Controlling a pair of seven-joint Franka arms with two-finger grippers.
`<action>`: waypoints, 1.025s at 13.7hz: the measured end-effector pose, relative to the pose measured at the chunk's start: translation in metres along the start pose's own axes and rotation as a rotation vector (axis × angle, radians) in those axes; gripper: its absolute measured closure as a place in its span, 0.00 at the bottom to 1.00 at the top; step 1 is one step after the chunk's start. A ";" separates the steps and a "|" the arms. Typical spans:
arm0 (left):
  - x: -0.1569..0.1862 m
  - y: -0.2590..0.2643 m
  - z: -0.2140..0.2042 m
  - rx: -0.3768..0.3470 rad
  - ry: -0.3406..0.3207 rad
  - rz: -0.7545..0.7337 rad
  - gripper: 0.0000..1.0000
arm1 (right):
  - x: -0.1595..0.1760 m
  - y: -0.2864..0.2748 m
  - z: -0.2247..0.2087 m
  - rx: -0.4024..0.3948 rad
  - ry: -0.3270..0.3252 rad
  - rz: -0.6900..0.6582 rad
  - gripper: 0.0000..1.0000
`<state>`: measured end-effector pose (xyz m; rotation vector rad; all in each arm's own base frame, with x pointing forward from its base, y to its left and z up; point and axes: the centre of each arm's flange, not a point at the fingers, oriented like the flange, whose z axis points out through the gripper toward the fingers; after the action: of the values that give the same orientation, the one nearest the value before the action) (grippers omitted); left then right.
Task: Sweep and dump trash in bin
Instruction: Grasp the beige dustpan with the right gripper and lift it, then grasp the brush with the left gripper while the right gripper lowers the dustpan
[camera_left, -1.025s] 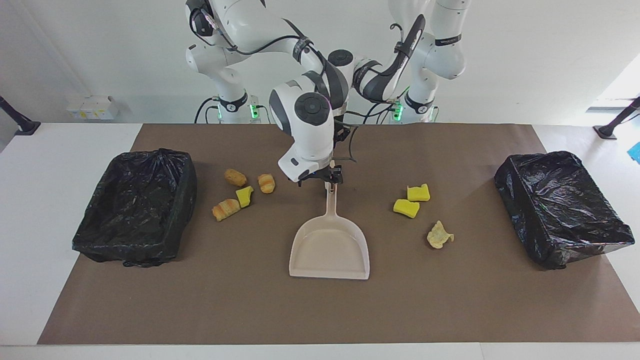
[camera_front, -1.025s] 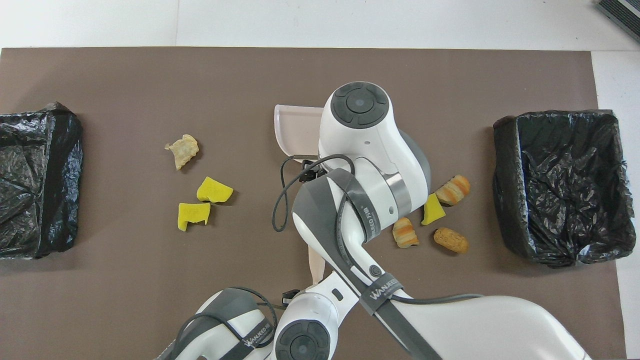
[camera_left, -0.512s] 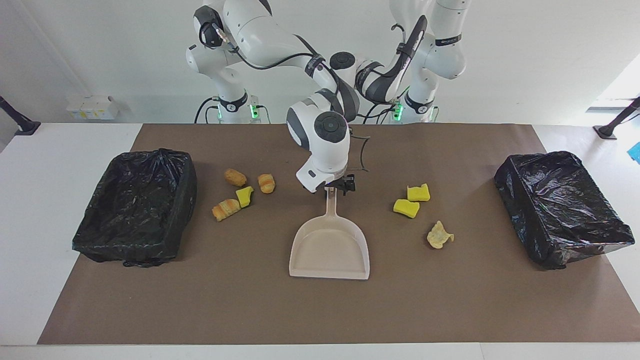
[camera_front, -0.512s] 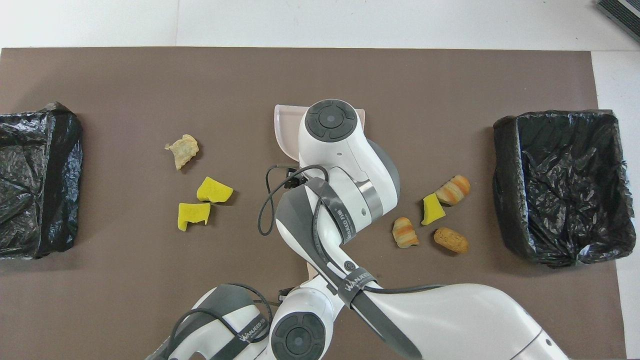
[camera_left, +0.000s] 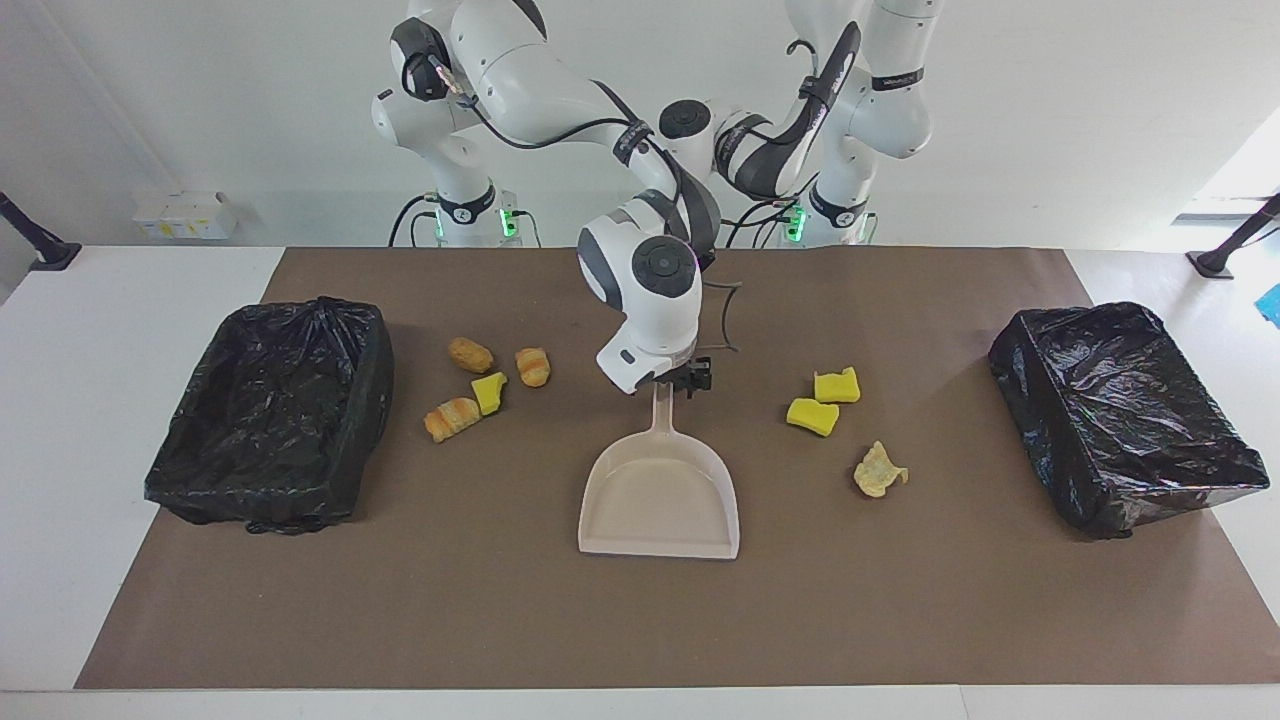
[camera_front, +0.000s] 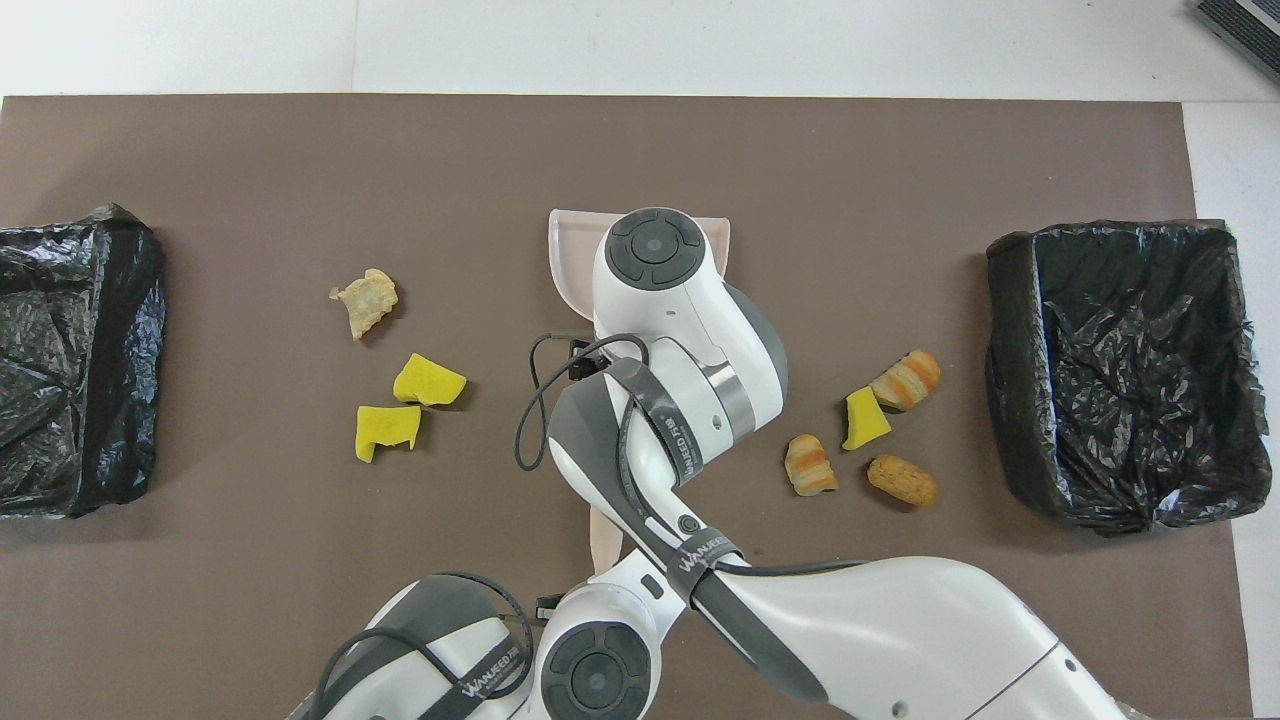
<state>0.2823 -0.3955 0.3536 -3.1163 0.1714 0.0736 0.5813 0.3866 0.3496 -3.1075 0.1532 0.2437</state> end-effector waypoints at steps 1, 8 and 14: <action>-0.002 -0.007 -0.002 0.008 0.001 -0.001 0.74 | 0.000 0.000 0.001 0.002 0.002 0.000 0.26; 0.015 -0.083 -0.026 0.067 0.025 -0.041 0.74 | 0.000 -0.002 0.001 0.027 -0.006 0.008 0.68; 0.077 -0.172 -0.053 0.041 0.048 -0.074 0.74 | -0.008 0.007 -0.033 0.031 0.000 -0.205 0.68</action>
<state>0.3805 -0.2344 0.4057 -3.0818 0.0571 -0.0055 0.5775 0.3791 0.3838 -3.0611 -0.1593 0.2328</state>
